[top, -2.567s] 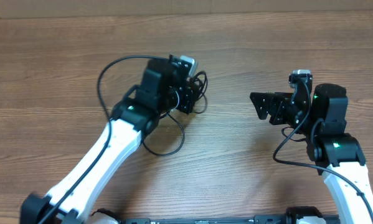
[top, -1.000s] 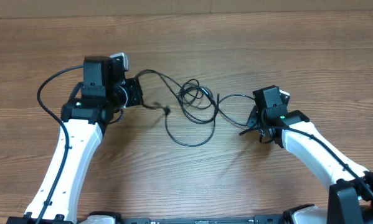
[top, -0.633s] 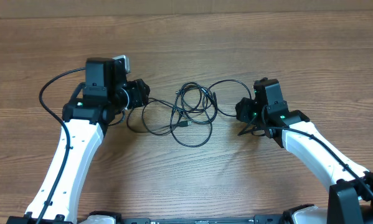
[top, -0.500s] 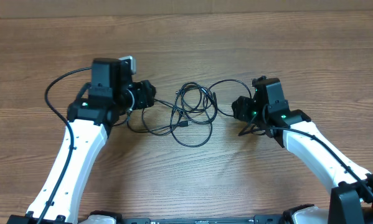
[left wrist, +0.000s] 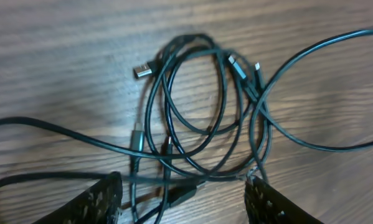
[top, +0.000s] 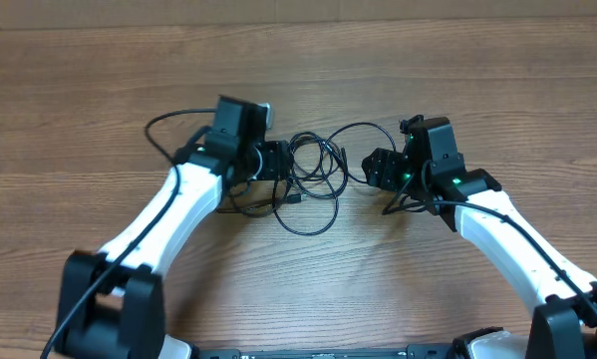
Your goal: Untangle cables
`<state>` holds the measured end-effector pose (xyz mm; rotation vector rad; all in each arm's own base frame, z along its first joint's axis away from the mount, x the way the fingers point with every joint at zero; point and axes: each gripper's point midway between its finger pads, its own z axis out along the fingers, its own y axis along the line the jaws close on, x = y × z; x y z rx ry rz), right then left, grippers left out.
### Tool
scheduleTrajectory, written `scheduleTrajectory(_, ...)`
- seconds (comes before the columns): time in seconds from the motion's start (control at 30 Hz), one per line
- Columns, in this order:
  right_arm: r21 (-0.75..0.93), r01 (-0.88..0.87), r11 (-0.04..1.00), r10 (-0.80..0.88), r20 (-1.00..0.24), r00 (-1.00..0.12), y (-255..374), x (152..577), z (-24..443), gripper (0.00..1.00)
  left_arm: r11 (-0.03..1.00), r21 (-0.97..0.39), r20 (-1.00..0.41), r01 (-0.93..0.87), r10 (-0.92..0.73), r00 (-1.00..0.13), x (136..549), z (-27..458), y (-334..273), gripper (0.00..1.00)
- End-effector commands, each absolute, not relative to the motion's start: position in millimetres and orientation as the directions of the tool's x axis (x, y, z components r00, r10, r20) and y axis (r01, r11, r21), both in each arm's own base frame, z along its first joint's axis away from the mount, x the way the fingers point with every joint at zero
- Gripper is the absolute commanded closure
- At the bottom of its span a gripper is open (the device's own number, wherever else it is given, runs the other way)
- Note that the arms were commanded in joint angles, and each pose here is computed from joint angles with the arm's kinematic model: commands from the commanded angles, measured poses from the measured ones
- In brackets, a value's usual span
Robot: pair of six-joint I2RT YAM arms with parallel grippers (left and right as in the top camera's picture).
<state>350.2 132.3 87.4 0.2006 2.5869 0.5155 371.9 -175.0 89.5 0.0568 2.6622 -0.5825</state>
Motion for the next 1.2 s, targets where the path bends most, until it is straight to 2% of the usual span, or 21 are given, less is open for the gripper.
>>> scheduleTrajectory(0.0,0.394,0.041,0.918,0.231,-0.447,-0.864,135,361,82,0.29,0.899,-0.429,-0.35,0.083,-0.082,-0.933,374,74,-187,0.37)
scheduleTrajectory(0.17,0.382,0.056,0.923,0.229,-0.425,-0.876,136,368,59,0.3,0.901,-0.429,-0.327,0.063,-0.09,-0.941,379,54,-190,0.35)
scheduleTrajectory(0.27,0.379,0.059,0.924,0.228,-0.419,-0.879,136,370,51,0.4,0.888,-0.459,-0.293,0.019,-0.131,-0.947,381,44,-195,0.29)
scheduleTrajectory(0.37,0.362,0.068,0.93,0.231,-0.428,-0.874,133,372,49,0.65,0.882,-0.472,-0.264,-0.014,-0.156,-0.952,382,33,-197,0.29)
scheduleTrajectory(0.43,0.364,0.067,0.929,0.231,-0.429,-0.873,133,373,49,0.9,0.881,-0.472,-0.263,-0.016,-0.158,-0.952,384,29,-198,0.3)
scheduleTrajectory(0.47,0.364,0.067,0.929,0.231,-0.428,-0.874,133,372,49,0.96,0.884,-0.467,-0.266,-0.017,-0.159,-0.951,386,26,-197,0.3)
scheduleTrajectory(0.57,0.355,0.077,0.932,0.228,-0.406,-0.885,131,367,46,0.96,0.891,-0.453,-0.273,-0.023,-0.164,-0.948,388,22,-195,0.32)
scheduleTrajectory(0.7,0.293,0.118,0.949,0.226,-0.367,-0.902,119,355,36,0.96,0.896,-0.443,-0.281,-0.027,-0.167,-0.945,391,19,-193,0.5)
scheduleTrajectory(0.73,0.257,0.138,0.957,0.228,-0.365,-0.902,112,352,34,0.96,0.896,-0.443,-0.285,-0.024,-0.166,-0.944,391,19,-193,0.59)
scheduleTrajectory(0.8,0.173,0.195,0.966,0.246,-0.365,-0.898,93,347,33,0.96,0.898,-0.44,-0.299,-0.004,-0.151,-0.942,393,20,-194,0.87)
scheduleTrajectory(0.83,0.13,0.245,0.961,0.276,-0.364,-0.89,80,345,35,0.96,0.902,-0.432,-0.308,0.012,-0.135,-0.942,393,20,-192,0.96)
scheduleTrajectory(0.9,0.034,0.359,0.933,0.345,-0.374,-0.861,49,340,46,0.96,0.924,-0.382,-0.319,0.022,-0.11,-0.941,392,17,-182,0.96)
scheduleTrajectory(0.97,-0.026,0.444,0.896,0.398,-0.398,-0.827,17,339,69,0.96,0.964,-0.26,-0.314,-0.051,-0.134,-0.94,390,9,-150,0.96)
scheduleTrajectory(1.17,-0.062,0.608,0.792,0.52,-0.453,-0.724,-52,334,135,0.96,0.971,0.009,-0.286,-0.24,-0.227,-0.931,373,9,-63,0.96)
